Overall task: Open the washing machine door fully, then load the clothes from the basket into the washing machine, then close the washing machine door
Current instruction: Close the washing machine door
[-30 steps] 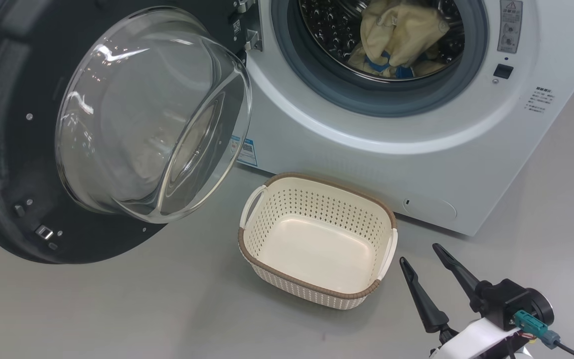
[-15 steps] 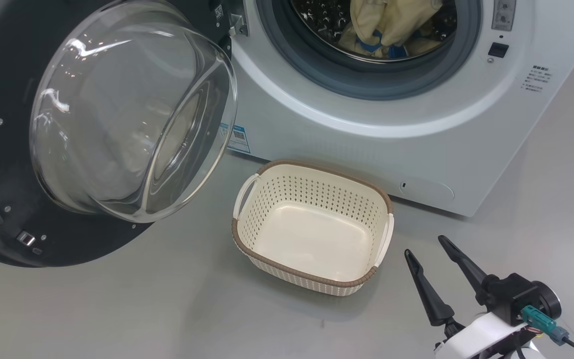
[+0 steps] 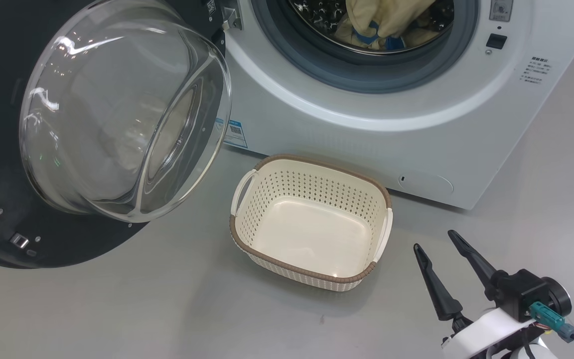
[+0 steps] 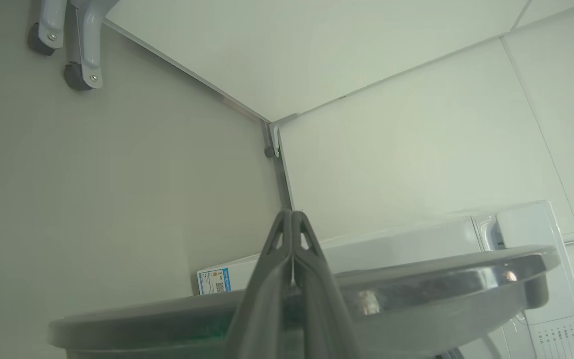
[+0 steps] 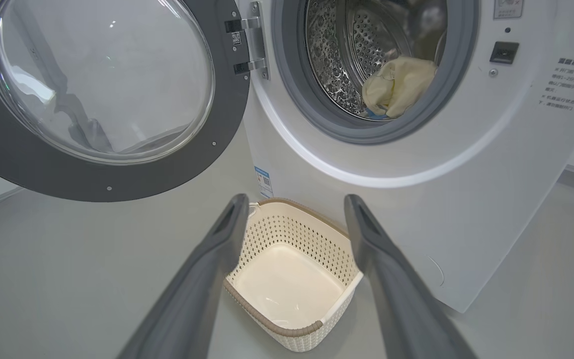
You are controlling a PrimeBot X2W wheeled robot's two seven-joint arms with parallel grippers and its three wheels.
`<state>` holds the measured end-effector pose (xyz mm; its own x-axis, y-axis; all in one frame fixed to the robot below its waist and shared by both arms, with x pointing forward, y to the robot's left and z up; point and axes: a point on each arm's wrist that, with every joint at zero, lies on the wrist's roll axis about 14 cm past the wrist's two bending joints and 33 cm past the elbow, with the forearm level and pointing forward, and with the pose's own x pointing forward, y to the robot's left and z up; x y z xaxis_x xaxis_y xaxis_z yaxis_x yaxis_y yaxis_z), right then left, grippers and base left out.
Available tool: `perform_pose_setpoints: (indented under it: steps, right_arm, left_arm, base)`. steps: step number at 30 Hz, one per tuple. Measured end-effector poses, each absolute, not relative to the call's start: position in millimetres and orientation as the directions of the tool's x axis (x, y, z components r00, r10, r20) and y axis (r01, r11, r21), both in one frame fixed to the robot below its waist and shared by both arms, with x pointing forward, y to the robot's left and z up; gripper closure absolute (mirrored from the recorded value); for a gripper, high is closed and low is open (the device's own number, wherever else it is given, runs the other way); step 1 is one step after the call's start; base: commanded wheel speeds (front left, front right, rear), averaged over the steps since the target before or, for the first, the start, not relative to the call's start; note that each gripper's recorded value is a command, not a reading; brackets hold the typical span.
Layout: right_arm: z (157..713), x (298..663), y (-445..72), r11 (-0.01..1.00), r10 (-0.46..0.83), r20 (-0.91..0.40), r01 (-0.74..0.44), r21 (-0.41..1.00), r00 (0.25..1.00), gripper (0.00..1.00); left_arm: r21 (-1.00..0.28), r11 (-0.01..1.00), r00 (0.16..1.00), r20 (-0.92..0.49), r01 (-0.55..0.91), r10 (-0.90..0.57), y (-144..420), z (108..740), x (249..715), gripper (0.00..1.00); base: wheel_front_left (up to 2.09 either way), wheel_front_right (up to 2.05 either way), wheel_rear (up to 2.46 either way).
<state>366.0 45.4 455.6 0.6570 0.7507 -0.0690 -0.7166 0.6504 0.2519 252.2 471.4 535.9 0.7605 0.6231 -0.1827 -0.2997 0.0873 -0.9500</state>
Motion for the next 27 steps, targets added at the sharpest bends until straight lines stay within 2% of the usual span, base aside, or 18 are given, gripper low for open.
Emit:
perform_pose_setpoints:
  steps: [11, 23, 27]
  right_arm:
    - [459, 369, 47, 0.648, 0.752, -0.06, -0.72, 0.247, 0.656, 0.0]
    - [468, 367, 47, 0.651, 0.75, -0.043, -0.724, 0.229, 0.66, 0.0]
    - [471, 365, 44, 0.659, 0.742, -0.037, -0.719, 0.223, 0.669, 0.0]
  left_arm:
    - [-0.943, 0.082, 0.827, -0.239, -0.323, 0.509, 459, 523, 261, 1.0]
    - [-0.968, 0.06, 0.895, -0.201, -0.244, 0.398, 445, 523, 262, 1.0]
    - [-0.978, 0.033, 0.931, -0.183, -0.204, 0.316, 428, 518, 264, 1.0]
  base:
    - [0.0, 0.0, 0.0]
    - [0.0, 0.0, 0.0]
    - [0.0, 0.0, 0.0]
